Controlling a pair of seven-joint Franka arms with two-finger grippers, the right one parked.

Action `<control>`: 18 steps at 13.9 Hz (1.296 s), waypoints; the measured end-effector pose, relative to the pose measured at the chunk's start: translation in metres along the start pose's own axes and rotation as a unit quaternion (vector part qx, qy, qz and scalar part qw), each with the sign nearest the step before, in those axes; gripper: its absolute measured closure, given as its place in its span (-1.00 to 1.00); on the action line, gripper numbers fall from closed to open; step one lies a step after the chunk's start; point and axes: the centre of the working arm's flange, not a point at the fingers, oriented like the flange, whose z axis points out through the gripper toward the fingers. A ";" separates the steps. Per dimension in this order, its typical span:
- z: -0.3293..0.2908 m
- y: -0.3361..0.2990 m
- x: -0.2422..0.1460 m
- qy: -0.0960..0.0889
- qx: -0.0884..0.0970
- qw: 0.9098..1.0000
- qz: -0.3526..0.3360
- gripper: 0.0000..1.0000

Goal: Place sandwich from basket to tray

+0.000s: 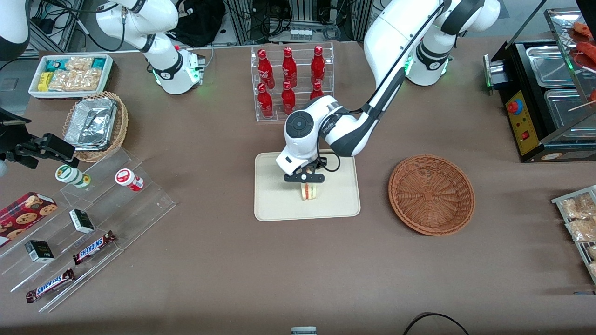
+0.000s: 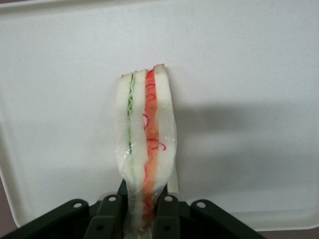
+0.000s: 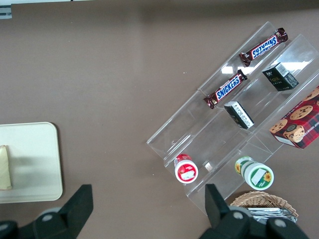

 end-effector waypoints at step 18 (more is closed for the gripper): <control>-0.297 -0.277 0.043 0.011 0.046 0.973 -0.224 -0.99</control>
